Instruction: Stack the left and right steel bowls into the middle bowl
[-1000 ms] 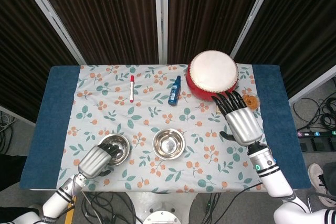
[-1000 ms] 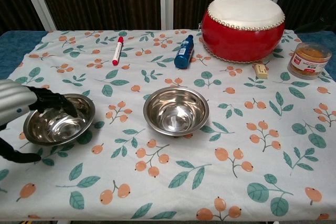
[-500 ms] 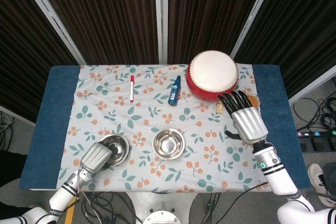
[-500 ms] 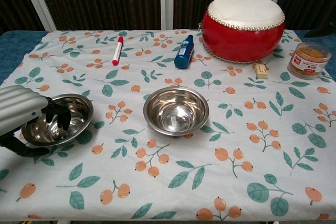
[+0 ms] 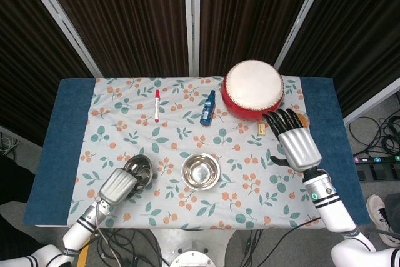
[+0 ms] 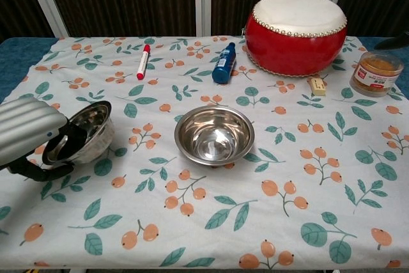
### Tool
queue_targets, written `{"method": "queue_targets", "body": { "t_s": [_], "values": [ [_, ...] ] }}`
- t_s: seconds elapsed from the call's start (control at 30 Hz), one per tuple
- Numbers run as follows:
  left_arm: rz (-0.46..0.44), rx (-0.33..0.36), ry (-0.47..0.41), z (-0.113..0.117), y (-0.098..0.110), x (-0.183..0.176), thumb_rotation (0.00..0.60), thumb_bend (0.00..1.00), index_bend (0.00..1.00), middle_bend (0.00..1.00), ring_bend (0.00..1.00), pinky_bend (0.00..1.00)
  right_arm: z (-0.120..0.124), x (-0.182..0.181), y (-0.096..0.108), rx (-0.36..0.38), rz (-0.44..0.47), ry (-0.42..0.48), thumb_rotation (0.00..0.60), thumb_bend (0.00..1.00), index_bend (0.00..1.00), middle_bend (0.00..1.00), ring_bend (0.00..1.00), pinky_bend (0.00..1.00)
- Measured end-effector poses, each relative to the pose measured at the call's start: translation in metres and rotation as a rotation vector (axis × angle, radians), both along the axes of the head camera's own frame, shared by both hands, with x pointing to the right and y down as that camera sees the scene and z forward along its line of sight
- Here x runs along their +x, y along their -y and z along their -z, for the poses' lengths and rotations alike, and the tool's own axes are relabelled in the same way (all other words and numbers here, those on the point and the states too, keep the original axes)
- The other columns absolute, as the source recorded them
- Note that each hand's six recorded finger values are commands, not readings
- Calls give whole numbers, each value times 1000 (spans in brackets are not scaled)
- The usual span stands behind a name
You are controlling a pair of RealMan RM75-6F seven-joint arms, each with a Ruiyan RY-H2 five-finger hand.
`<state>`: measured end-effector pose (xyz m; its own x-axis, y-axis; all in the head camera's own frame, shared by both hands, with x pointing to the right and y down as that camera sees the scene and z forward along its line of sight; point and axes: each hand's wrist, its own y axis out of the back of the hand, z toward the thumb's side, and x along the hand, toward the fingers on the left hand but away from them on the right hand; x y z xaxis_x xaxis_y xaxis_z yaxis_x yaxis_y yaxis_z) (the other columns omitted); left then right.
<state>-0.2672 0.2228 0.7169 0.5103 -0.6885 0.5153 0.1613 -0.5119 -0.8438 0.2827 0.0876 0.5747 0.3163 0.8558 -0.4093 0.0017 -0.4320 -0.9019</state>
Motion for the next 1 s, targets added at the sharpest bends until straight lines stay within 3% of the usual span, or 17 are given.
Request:
{"method": "queue_targets", "body": {
  "t_s": [0.23, 0.4, 0.63, 0.87, 1.0],
  "values": [
    [-19, 31, -13, 5, 1, 6, 600, 338, 708, 745, 678, 738, 2, 5, 2, 6, -15, 3, 600, 32, 6, 73, 0, 0],
    [-50, 67, -36, 12, 14, 22, 600, 338, 710, 748, 681, 740, 11, 6, 6, 42, -28, 29, 600, 31, 0, 78, 0, 0],
    [-151, 99, -93, 22, 30, 77, 600, 339, 710, 748, 681, 741, 38, 17, 15, 136, -77, 80, 600, 33, 0, 82, 0, 0],
    [-224, 75, -157, 21, 29, 138, 600, 340, 710, 748, 681, 741, 58, 31, 18, 176, -112, 92, 600, 34, 0, 82, 0, 0],
    [-248, 75, -154, 13, 31, 156, 600, 339, 710, 747, 680, 740, 63, 38, 18, 184, -128, 99, 600, 34, 0, 81, 0, 0]
  ]
}}
